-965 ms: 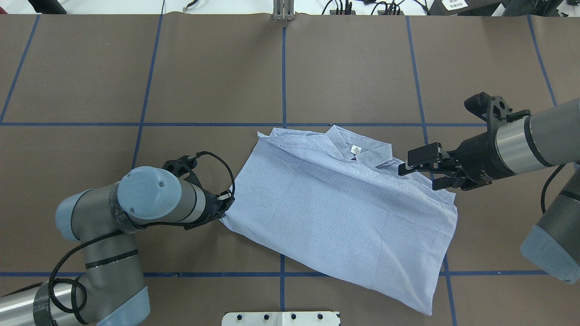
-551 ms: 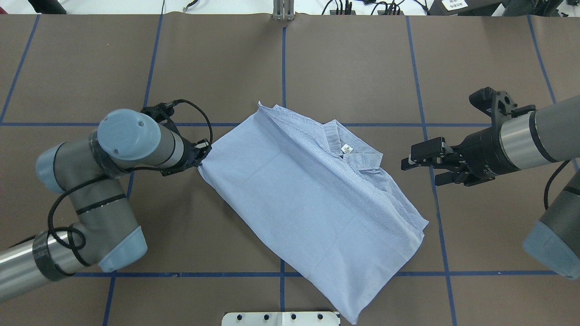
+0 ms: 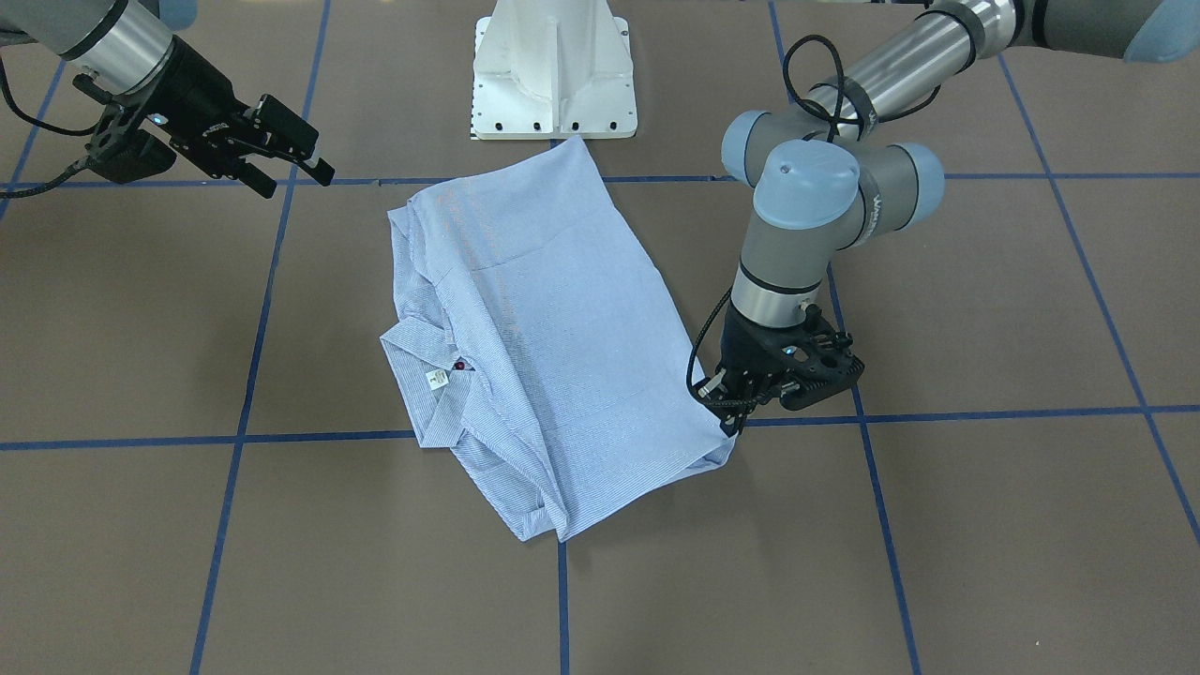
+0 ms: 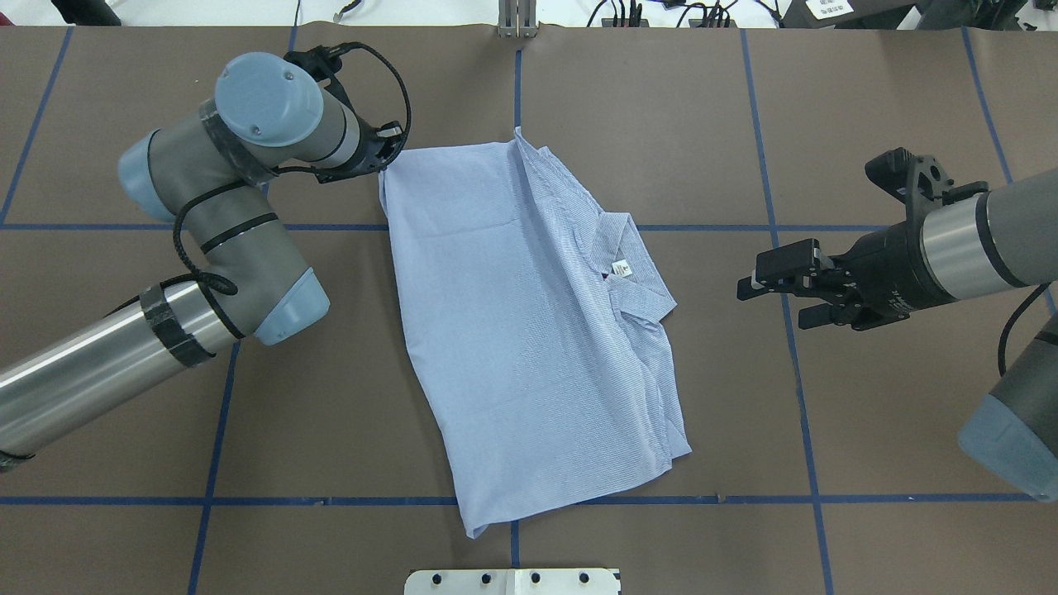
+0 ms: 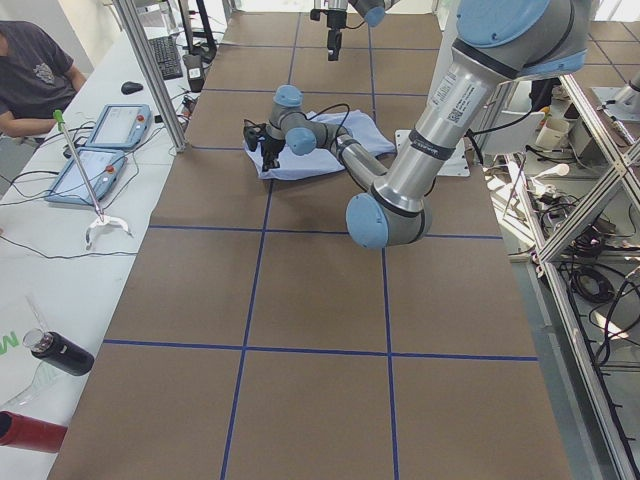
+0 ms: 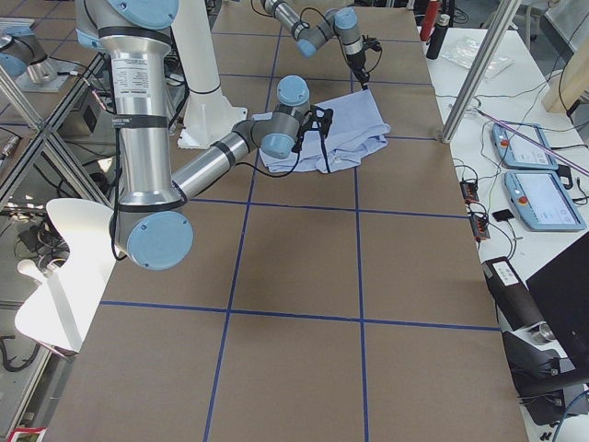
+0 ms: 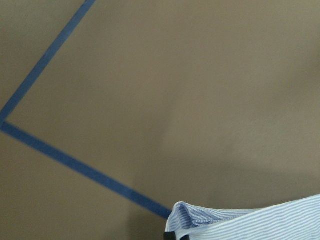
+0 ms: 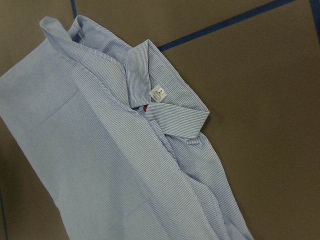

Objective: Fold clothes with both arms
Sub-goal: 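Release and raise the left gripper while the right gripper moves to the shirt's side fold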

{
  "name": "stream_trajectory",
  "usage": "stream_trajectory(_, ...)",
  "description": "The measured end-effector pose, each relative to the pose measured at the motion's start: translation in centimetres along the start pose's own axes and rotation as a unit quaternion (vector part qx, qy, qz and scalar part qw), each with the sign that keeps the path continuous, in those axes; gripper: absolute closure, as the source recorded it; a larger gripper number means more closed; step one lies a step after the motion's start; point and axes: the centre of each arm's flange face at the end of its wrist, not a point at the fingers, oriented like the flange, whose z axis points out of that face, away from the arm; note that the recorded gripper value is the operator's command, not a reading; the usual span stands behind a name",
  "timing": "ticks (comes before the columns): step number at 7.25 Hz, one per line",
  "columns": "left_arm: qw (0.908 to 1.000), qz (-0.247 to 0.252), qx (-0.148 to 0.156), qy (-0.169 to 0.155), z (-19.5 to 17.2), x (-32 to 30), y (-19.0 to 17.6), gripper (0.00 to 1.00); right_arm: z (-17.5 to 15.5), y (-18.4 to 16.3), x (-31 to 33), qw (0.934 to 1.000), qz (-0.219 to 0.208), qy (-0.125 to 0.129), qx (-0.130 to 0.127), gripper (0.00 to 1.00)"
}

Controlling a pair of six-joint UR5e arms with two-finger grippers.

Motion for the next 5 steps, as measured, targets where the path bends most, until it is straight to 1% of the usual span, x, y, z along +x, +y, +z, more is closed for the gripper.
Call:
stream_trajectory(1,0.9989,0.006,0.030,0.036,2.0,1.2,-1.4,1.00,-0.1,-0.2,0.1,1.0000,0.002,0.000,0.003,0.00)
stream_trajectory(2,0.9968,0.008,0.052,0.060,3.6,2.0,-2.4,1.00,-0.2,-0.5,0.2,1.0000,0.003,0.001,0.005,0.00)
stream_trajectory(3,0.9946,0.008,0.070,0.076,4.4,2.4,-3.0,1.00,-0.2,-0.7,0.4,1.0000,0.005,0.002,0.007,0.00)
stream_trajectory(4,0.9933,0.007,0.081,0.082,4.7,2.4,-3.3,0.01,-0.2,-0.9,0.5,0.9999,0.007,0.004,0.008,0.00)
stream_trajectory(5,0.9927,0.008,0.087,0.083,4.9,2.3,-3.6,0.00,-0.1,-1.1,0.5,0.9999,0.007,0.004,0.013,0.00)
